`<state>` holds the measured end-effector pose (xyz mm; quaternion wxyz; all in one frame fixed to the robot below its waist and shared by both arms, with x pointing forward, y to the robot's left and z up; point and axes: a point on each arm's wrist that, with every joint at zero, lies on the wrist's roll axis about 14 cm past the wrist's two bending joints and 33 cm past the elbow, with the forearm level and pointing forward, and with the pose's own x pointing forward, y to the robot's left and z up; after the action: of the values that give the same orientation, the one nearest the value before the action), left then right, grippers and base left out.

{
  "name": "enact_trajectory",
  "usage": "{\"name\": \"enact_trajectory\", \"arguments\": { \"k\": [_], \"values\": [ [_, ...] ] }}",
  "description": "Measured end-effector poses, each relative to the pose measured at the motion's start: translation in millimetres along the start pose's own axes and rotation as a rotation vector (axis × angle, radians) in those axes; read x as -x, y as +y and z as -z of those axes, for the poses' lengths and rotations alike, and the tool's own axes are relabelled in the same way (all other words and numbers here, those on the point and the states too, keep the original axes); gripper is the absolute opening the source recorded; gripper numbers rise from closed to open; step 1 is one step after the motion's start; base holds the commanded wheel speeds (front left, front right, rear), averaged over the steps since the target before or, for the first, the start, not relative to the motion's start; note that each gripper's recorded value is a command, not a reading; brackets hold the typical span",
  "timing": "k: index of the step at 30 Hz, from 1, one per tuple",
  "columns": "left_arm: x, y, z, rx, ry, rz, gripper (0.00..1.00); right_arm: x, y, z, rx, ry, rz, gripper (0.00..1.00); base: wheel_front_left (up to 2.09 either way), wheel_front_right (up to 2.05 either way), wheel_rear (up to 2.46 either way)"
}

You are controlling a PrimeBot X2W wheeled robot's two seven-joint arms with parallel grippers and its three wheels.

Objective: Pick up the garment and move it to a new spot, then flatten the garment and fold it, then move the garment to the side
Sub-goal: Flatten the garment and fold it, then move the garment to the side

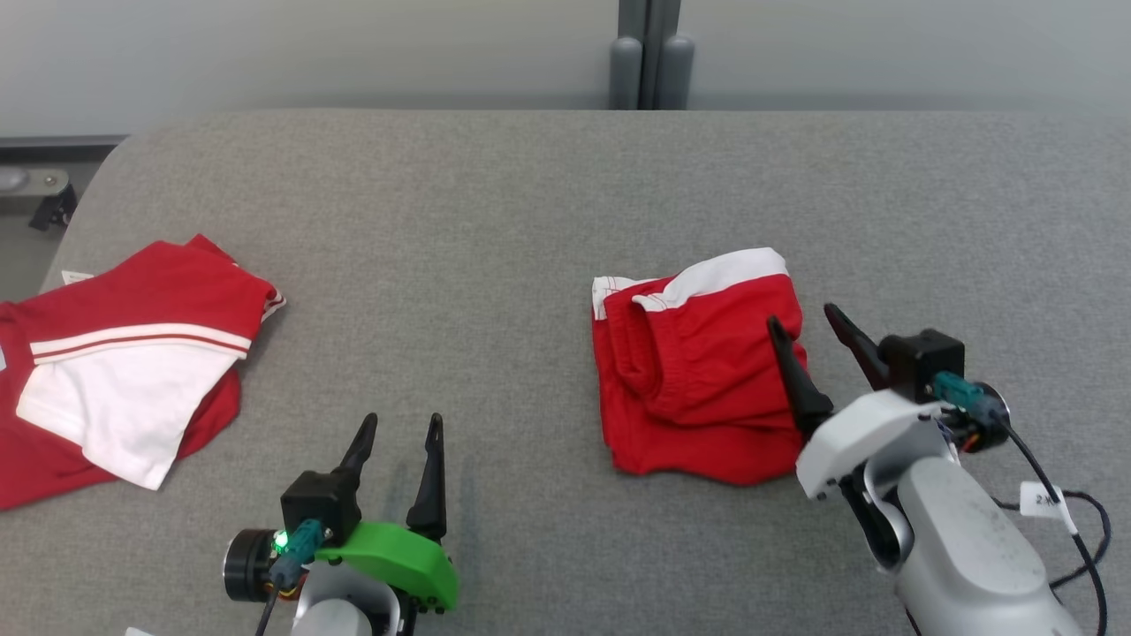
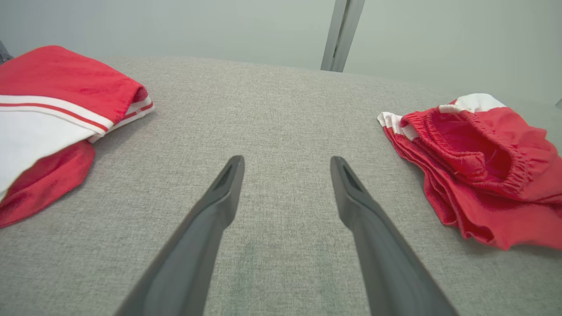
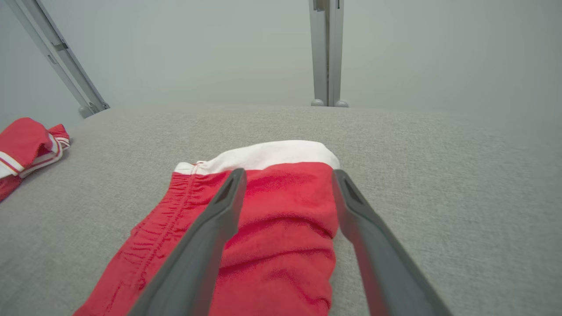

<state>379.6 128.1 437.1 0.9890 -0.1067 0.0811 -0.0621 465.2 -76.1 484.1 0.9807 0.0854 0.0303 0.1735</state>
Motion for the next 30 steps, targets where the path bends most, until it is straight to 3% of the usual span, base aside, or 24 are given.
{"name": "enact_trajectory", "arguments": {
  "k": [7, 17, 30],
  "values": [
    [13.6, -4.2, -8.0, -0.074, -0.035, 0.012, 1.00, 47.4, -33.6, 8.3, 0.063, 0.006, 0.129, 1.00, 0.00, 0.00, 0.00],
    [44.2, -13.6, -9.2, -0.103, -0.065, 0.027, 1.00, 102.1, -42.4, 34.6, 0.043, 0.064, 0.206, 1.00, 0.00, 0.00, 0.00],
    [49.6, -17.1, -1.0, -0.093, -0.044, 0.032, 1.00, 100.0, -34.1, 41.6, 0.027, 0.083, 0.183, 1.00, 0.00, 0.00, 0.00]
  ]
}}
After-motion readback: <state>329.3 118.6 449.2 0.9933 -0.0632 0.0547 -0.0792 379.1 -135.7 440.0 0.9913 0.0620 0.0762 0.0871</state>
